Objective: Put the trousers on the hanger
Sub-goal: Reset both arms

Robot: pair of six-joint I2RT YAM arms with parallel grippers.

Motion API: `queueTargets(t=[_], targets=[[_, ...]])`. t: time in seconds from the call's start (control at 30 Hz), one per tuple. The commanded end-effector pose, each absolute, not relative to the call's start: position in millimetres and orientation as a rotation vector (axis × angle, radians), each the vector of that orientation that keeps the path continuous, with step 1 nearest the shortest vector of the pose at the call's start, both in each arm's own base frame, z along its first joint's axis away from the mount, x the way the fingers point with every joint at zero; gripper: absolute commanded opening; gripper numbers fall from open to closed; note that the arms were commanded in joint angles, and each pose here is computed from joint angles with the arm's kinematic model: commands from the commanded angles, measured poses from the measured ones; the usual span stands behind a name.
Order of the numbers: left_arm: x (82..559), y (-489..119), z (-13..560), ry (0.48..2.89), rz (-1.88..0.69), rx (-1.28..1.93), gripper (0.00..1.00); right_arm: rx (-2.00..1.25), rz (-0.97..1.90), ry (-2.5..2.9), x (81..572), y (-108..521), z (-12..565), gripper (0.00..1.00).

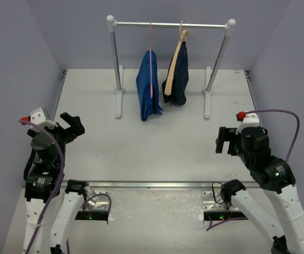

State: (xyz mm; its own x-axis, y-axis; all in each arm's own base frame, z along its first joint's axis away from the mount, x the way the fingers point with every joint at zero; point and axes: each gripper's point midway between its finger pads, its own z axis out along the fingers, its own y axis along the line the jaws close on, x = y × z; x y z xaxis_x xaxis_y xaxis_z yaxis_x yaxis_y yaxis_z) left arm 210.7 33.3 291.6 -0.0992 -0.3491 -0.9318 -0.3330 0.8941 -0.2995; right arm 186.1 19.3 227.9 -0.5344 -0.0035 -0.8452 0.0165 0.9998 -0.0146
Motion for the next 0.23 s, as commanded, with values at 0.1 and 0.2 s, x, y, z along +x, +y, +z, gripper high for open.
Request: queueTargets(t=[0.1, 0.2], targets=[[218, 32, 304, 1.632, -0.014, -0.490, 1.00, 0.039, 0.031, 2.112, 195, 29, 217, 0.99], [220, 31, 304, 1.636, -0.020, -0.486, 1.00, 0.049, 0.021, 2.123, 196, 28, 211, 0.99]])
